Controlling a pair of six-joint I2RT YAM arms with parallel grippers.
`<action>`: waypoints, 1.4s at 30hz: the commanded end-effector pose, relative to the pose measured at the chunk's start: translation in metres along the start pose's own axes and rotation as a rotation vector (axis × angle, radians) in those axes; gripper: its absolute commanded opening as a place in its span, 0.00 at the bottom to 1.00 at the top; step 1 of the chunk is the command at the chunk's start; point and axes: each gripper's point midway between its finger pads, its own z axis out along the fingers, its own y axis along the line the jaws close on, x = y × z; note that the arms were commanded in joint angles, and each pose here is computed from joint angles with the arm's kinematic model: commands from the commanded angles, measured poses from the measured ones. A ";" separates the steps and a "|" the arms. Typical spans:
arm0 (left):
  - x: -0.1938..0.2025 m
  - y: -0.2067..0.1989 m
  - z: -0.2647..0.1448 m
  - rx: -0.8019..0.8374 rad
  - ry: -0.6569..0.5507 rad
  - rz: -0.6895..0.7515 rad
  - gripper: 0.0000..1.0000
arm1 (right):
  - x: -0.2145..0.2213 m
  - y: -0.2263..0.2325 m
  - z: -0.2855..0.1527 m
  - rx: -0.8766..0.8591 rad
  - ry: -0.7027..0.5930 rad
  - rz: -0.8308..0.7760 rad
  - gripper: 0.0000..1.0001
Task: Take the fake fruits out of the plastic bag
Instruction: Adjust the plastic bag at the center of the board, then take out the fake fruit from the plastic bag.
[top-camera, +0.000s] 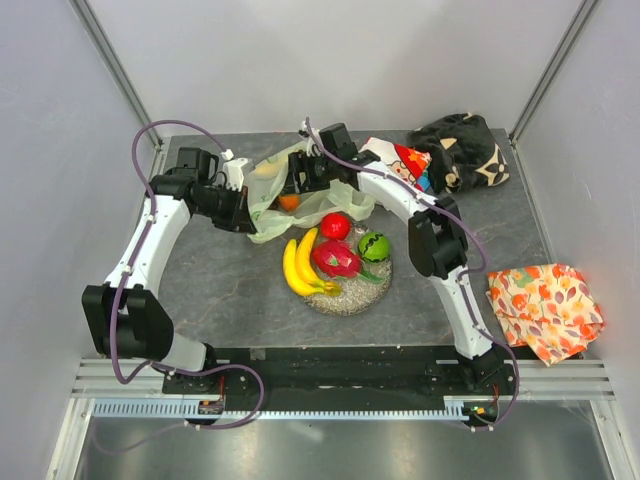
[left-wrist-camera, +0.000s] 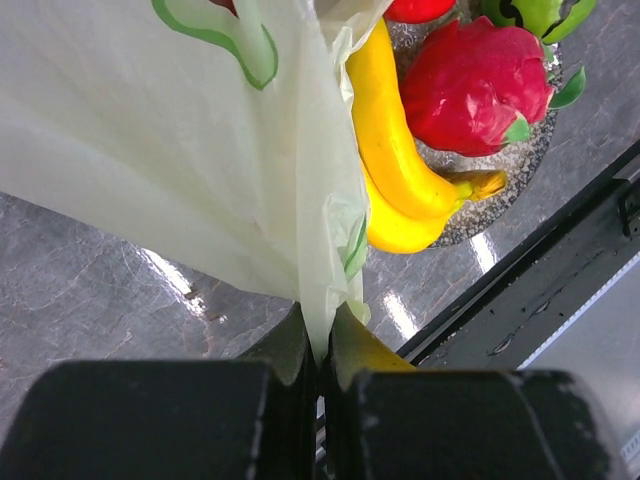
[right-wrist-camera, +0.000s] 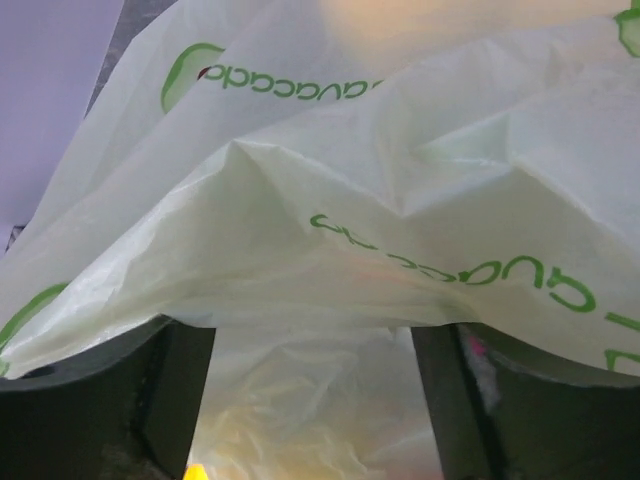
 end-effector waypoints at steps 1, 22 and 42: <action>-0.017 -0.009 -0.006 0.044 -0.045 0.030 0.02 | -0.004 -0.029 0.018 0.161 -0.037 0.041 0.88; -0.018 -0.012 -0.001 0.072 -0.039 0.012 0.02 | 0.002 -0.041 0.054 0.161 -0.053 0.015 0.59; -0.057 0.007 0.002 0.015 -0.086 0.040 0.02 | 0.035 0.016 -0.095 -0.068 0.108 -0.197 0.40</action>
